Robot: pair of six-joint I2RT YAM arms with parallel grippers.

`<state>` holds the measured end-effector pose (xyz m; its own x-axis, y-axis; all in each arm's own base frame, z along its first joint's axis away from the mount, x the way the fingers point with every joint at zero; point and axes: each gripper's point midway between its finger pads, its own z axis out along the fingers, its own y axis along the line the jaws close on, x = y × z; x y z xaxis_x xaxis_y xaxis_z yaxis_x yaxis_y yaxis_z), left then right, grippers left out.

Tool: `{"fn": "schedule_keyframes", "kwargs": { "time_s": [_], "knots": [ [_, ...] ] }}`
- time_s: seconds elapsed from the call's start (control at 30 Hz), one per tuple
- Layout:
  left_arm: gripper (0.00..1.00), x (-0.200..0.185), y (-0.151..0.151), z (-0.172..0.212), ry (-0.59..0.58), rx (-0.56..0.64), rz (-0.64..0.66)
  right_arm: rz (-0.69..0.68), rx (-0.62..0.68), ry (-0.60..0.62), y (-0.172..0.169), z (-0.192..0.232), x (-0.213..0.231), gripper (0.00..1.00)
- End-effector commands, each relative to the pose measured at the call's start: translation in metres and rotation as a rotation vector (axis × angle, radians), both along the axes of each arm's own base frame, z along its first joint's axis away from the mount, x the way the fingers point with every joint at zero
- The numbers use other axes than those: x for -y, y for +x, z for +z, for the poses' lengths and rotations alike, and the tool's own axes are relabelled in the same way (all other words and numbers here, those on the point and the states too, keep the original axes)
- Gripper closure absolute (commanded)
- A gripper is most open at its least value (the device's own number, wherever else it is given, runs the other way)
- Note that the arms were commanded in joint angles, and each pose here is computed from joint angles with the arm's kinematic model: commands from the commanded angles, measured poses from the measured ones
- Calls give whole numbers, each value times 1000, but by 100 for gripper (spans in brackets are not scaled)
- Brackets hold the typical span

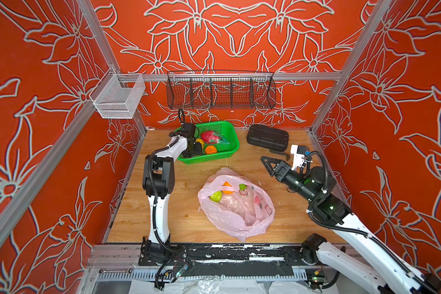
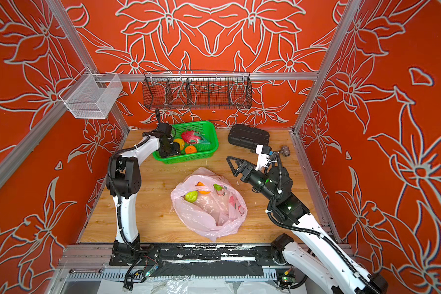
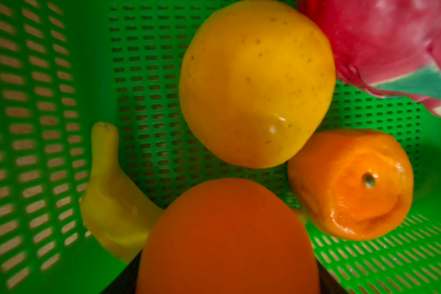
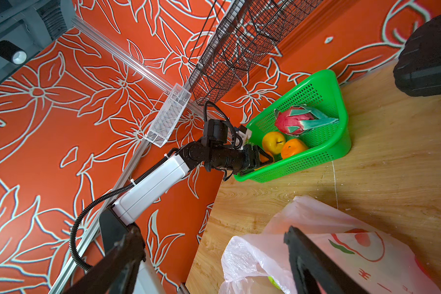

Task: Untie the knot of the plastic bag and take out the fruit
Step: 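Lower the orange into the green basket and open the left gripper, then move both grippers back over the pink bag opening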

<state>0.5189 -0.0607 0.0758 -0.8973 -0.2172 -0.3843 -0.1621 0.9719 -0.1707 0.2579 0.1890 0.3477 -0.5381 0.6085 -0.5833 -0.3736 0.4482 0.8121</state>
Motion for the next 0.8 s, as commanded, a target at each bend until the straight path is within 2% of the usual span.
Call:
{"fn": "schedule_keyframes", "kwargs": {
  "time_s": [0.0,0.1,0.2,0.33,0.57,0.77],
  "knots": [
    [27,-1,-7,-2,0,-38,-7,0,34,21,-4,16,3,10],
    [17,-4,-8,4,4,-34,-3,0,33,27,-4,17,3,10],
    [11,-5,-9,13,8,-15,-2,4,35,28,-5,18,3,10],
    [10,-4,-12,35,-2,36,-5,0,35,26,-6,18,4,10],
    [11,8,-25,88,-86,138,-30,16,3,13,-6,4,1,11],
    [11,58,-60,159,-253,305,-169,85,16,-35,-14,-4,-8,12]
  ]
}}
